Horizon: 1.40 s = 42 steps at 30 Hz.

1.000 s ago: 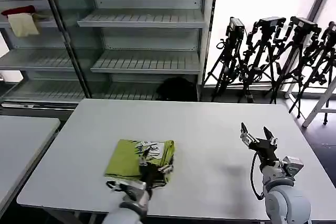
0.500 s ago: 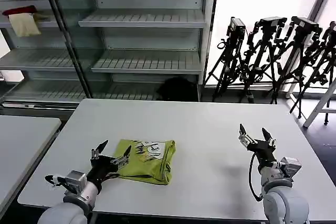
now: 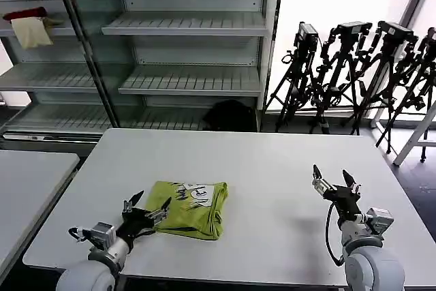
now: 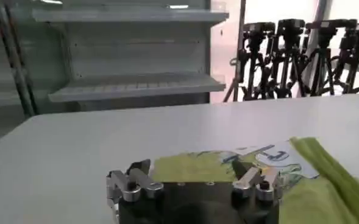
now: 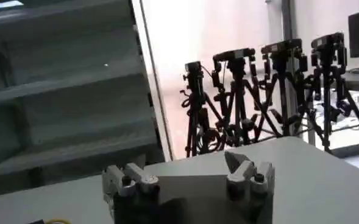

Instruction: Fold and organize the clothes.

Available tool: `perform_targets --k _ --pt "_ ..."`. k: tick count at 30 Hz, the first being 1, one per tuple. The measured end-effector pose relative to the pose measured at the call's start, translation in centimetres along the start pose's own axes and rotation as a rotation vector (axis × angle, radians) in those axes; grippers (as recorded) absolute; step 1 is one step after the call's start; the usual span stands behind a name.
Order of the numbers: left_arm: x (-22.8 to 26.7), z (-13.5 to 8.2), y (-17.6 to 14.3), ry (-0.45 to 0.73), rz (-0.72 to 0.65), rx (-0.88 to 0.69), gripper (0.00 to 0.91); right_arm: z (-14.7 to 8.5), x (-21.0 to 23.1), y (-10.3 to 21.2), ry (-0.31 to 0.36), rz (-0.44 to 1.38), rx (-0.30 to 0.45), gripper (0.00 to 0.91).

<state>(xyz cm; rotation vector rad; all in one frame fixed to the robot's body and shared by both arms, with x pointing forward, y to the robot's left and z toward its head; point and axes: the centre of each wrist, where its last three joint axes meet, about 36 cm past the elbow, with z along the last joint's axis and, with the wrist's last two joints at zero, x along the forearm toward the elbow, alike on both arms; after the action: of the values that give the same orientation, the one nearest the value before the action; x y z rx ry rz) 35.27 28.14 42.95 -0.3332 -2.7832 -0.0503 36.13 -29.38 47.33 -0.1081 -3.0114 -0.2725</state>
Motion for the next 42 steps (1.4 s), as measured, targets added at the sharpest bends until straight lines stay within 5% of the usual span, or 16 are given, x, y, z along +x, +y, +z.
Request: perform_targets --k 9,11,13,17,19,42 --pt "-1.0 1.3 1.9 0.036 -0.018 0.024 0.907 0.3 -0.4 0.5 0.001 -0.004 -0.003 0.907" --pt "-1.1 1.7 2.0 0.045 -0.019 0.034 0.816 0.3 -0.4 0.6 0.001 -0.006 -0.003 0.907" --pt "-1.3 2.0 2.1 0.05 -0.023 0.042 0.574 0.3 -0.5 0.6 0.001 -0.006 -0.002 0.907" --pt "-1.5 2.3 2.2 0.058 -0.021 0.058 0.302 0.4 -0.5 0.6 0.004 -0.004 -0.001 0.907" --pt "-1.6 2.4 2.2 0.062 -0.018 0.067 0.03 0.4 -0.6 0.6 0.004 -0.004 -0.001 0.907" --pt "-2.1 2.4 2.1 0.086 0.038 0.196 0.0 0.2 -0.7 0.3 -0.002 0.008 0.004 0.907"
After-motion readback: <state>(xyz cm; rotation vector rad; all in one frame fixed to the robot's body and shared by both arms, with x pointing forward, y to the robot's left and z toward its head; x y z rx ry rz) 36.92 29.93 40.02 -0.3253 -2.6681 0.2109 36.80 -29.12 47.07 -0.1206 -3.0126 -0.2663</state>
